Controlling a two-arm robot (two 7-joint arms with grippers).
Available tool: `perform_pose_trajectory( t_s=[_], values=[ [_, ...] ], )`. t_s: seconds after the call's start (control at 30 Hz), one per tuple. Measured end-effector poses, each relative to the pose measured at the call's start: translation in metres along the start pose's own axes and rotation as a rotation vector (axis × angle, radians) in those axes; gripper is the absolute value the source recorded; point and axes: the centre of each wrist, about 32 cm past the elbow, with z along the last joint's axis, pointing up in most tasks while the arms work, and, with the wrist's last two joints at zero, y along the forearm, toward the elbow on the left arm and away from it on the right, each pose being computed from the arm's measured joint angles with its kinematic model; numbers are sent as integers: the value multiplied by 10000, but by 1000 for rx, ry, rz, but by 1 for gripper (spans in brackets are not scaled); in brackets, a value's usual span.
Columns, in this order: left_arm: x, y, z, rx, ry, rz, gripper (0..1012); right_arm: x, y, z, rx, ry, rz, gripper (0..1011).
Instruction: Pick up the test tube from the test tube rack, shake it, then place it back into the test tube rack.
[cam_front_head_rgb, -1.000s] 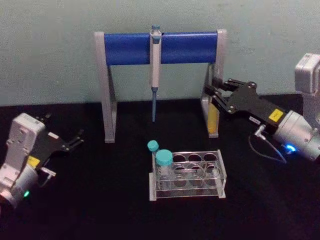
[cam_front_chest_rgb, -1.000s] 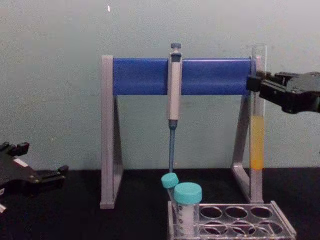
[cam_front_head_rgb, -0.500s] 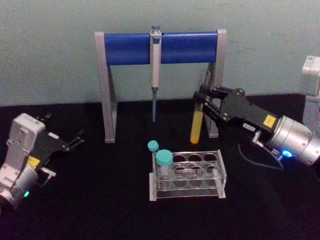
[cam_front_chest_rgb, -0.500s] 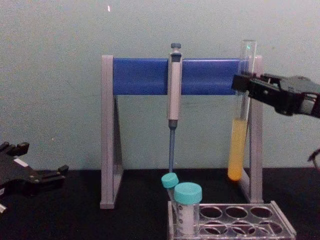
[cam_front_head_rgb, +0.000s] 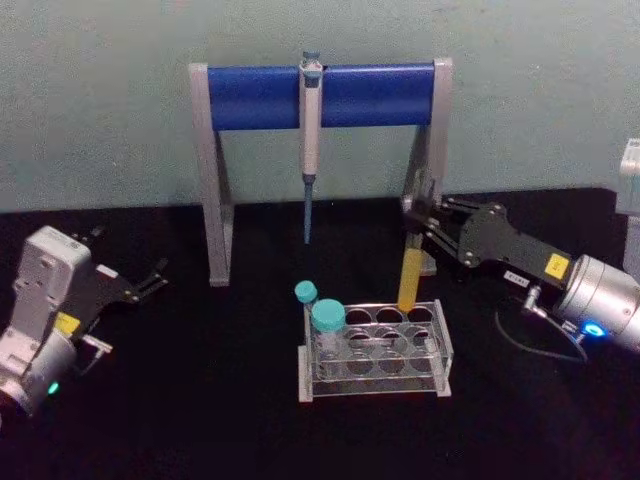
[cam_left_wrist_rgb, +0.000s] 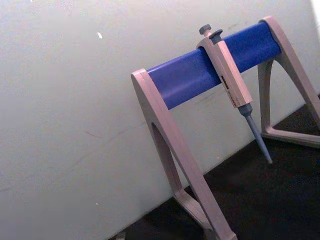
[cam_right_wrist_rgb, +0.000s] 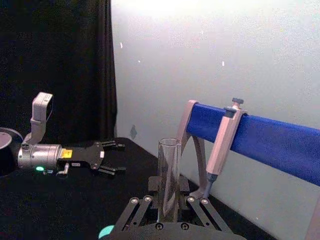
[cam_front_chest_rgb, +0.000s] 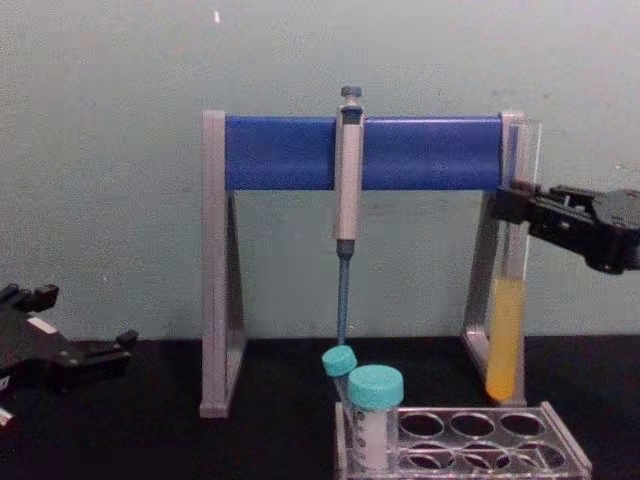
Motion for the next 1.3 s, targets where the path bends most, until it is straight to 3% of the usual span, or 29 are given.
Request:
perform_pose_trajectory(
  t_s=[1.3],
  values=[
    [0,0,0,0,0,0,1001,78,155,-293,-22,33,21,229]
  ],
)
